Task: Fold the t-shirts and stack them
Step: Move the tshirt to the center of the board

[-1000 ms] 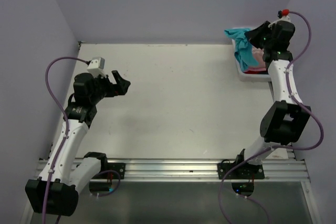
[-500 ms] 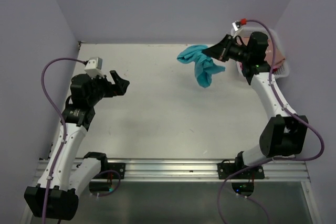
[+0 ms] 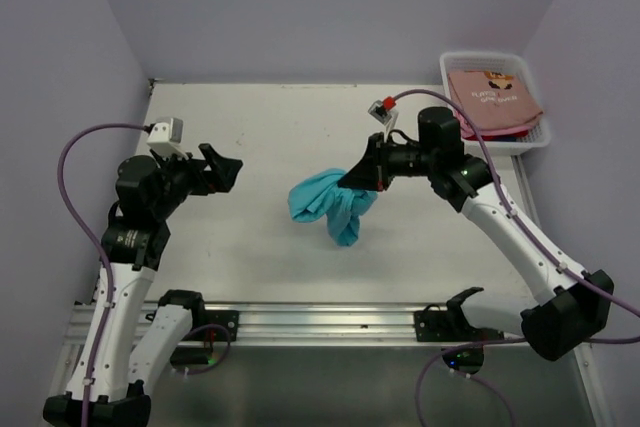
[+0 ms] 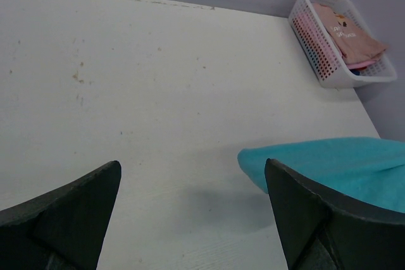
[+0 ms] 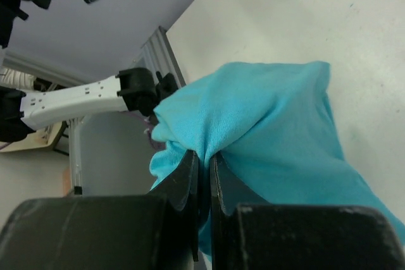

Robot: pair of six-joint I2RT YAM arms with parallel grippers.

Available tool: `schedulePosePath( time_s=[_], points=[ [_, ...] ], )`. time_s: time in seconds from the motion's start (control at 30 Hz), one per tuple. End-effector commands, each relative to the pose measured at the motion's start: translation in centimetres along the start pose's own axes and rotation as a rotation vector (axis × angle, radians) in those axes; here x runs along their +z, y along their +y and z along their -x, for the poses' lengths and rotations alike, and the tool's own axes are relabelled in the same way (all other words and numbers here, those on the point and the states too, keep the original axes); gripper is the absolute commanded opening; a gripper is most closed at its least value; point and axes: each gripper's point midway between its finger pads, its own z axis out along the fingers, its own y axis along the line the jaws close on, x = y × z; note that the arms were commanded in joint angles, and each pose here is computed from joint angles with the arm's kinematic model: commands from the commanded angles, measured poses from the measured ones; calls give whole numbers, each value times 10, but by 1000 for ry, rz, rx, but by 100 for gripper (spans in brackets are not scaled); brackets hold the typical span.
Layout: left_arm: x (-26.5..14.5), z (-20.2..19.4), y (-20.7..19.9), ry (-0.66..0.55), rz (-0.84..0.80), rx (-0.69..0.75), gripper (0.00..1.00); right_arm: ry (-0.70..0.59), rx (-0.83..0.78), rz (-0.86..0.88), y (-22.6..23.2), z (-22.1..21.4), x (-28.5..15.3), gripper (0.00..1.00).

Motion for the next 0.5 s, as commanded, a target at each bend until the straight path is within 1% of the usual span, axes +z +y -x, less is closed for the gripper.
schedulePosePath(
  time_s=[0.0, 0.07, 0.17, 0.2, 0.3, 0.37, 0.4, 0.43, 0.47],
  points=[
    [-19, 15, -18, -23, -47, 5, 100, 19, -10, -50, 3, -22, -10, 0],
    [-24, 16, -22, -16, -56, 0, 100, 45, 17, -27, 6, -37, -8, 0],
    [-31, 17, -27, -14, -66, -3, 100, 119, 64, 45, 12, -57, -3, 0],
    [-33, 18, -27, -19, -64, -3, 100, 150, 67, 103, 21, -63, -4, 0],
    [-38, 23, -30, -35, -64, -1, 100, 191, 58, 161, 29, -72, -4, 0],
    [-38, 25, -31, -40, -66, -2, 100, 169, 54, 107, 18, -68, 2, 0],
    [-36, 25, -30, -39, -64, -4, 100, 168, 66, 59, 5, -64, 9, 0],
    [-33, 24, -28, -37, -63, -7, 100, 145, 70, -38, -15, -58, 16, 0],
    [-30, 22, -26, -29, -58, -11, 100, 151, 91, -93, -29, -56, 21, 0]
  ],
)
